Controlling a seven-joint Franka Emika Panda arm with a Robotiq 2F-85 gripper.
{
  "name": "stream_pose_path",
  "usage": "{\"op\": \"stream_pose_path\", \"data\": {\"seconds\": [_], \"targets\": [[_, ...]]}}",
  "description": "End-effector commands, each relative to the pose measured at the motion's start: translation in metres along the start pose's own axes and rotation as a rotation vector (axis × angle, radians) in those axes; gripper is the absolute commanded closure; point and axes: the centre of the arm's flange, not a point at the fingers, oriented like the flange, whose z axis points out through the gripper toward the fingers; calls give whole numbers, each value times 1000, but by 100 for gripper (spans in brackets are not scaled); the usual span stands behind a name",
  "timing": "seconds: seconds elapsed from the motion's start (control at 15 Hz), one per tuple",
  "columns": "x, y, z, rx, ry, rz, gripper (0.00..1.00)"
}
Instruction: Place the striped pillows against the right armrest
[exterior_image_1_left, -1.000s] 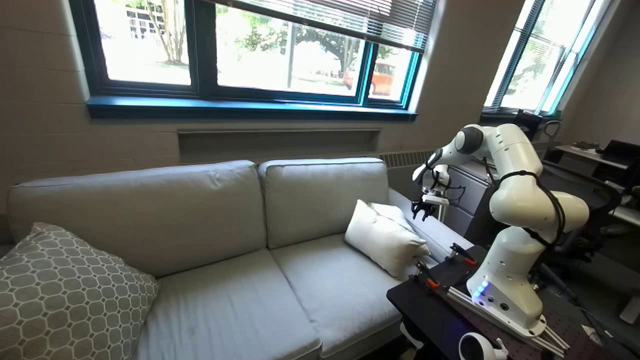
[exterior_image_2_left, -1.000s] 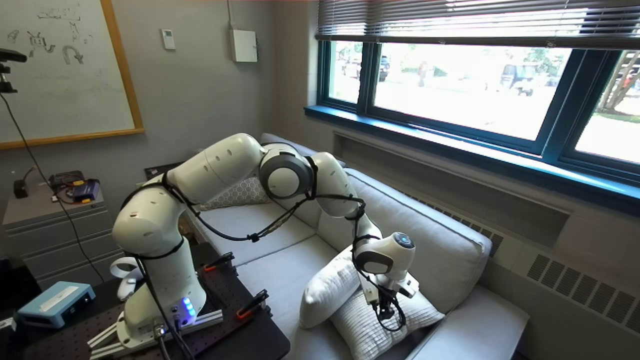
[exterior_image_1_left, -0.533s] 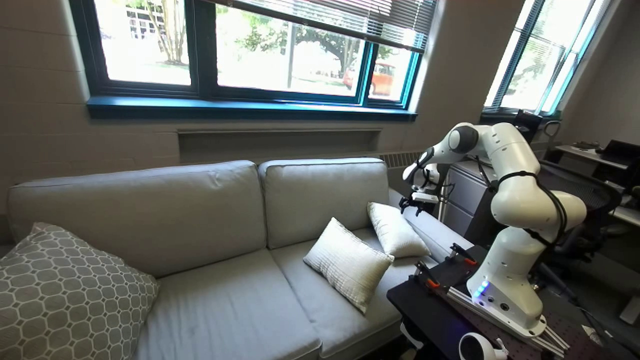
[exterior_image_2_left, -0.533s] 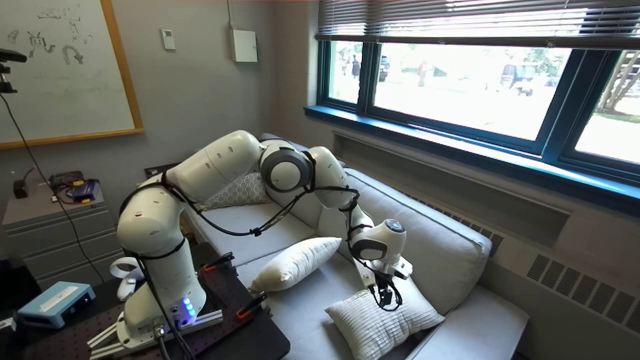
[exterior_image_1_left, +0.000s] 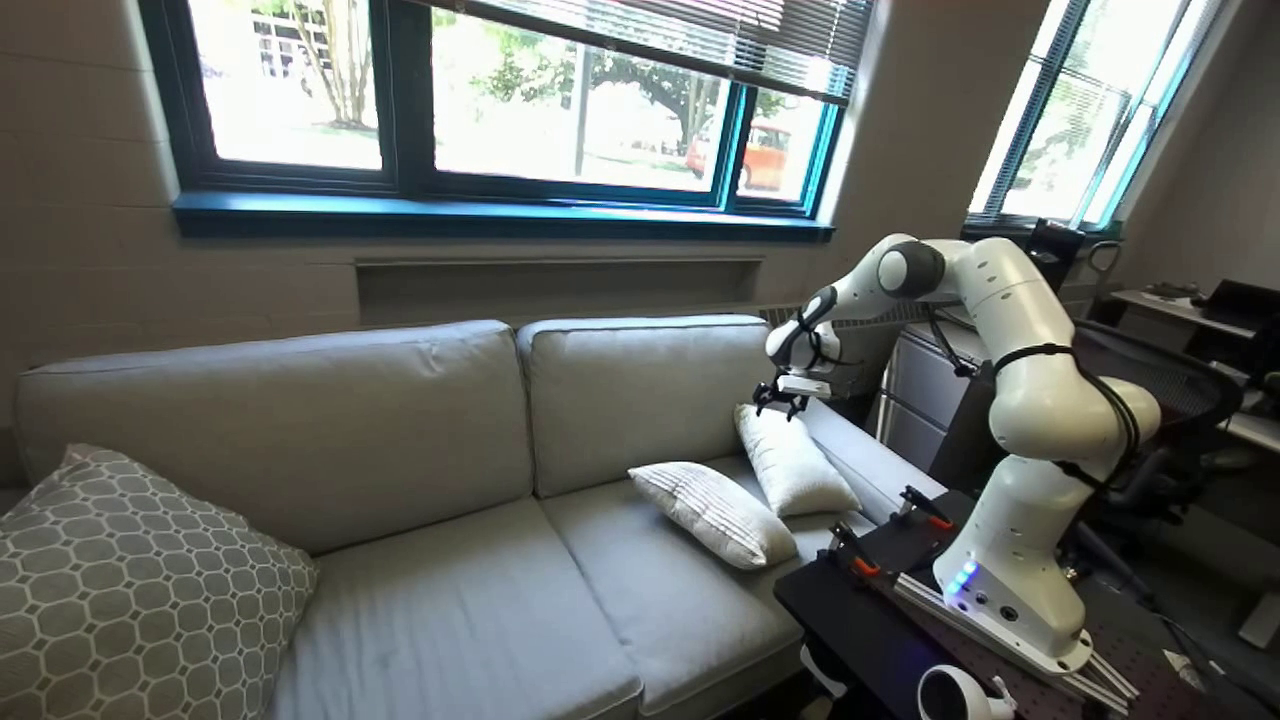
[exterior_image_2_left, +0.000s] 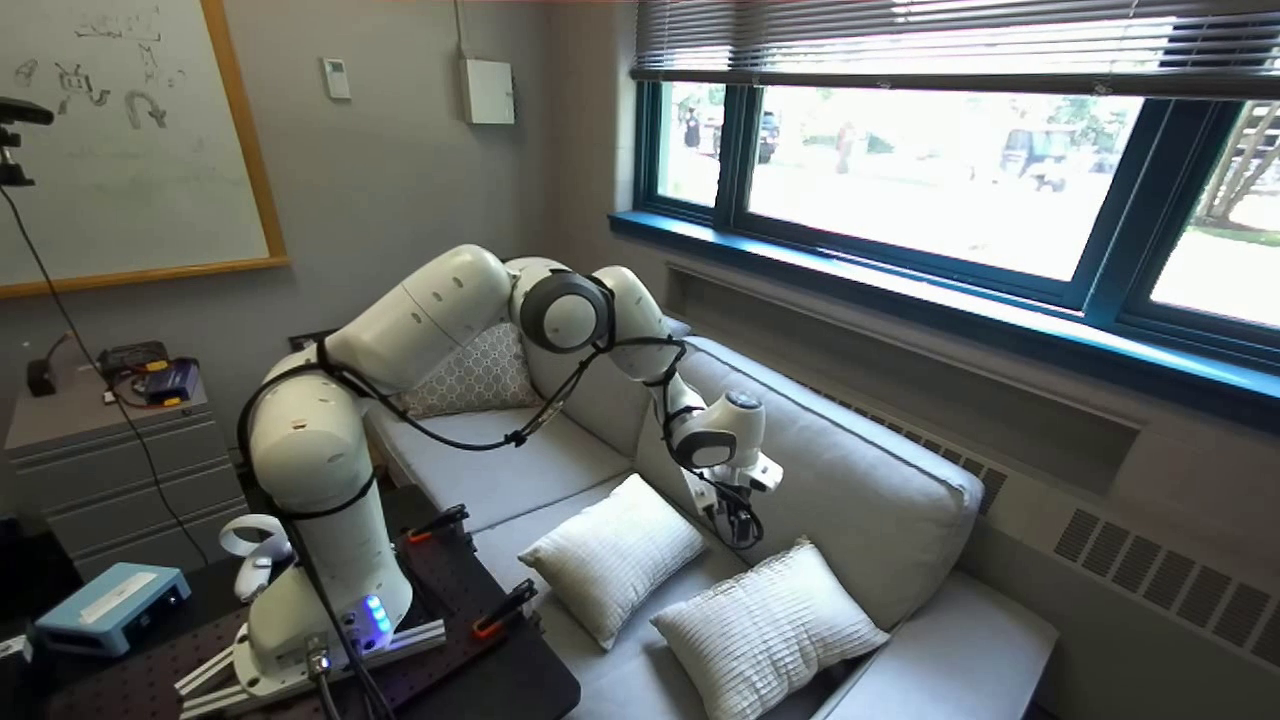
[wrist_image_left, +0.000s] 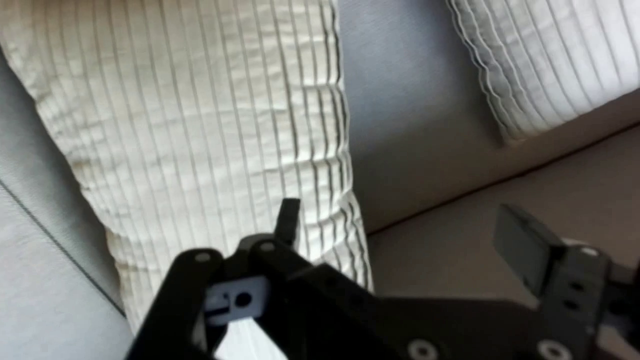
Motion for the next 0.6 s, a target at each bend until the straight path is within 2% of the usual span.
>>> {"op": "stream_pose_path", "data": {"seconds": [0.0,0.13,0.27,0.53], "targets": [[-23,-67,3,-40,39,44,0],[-30,-103,27,-107,72,98,0],[-36,-122,53,-191,113,156,0],[-49,-129,100,-346,223,239,0]]}}
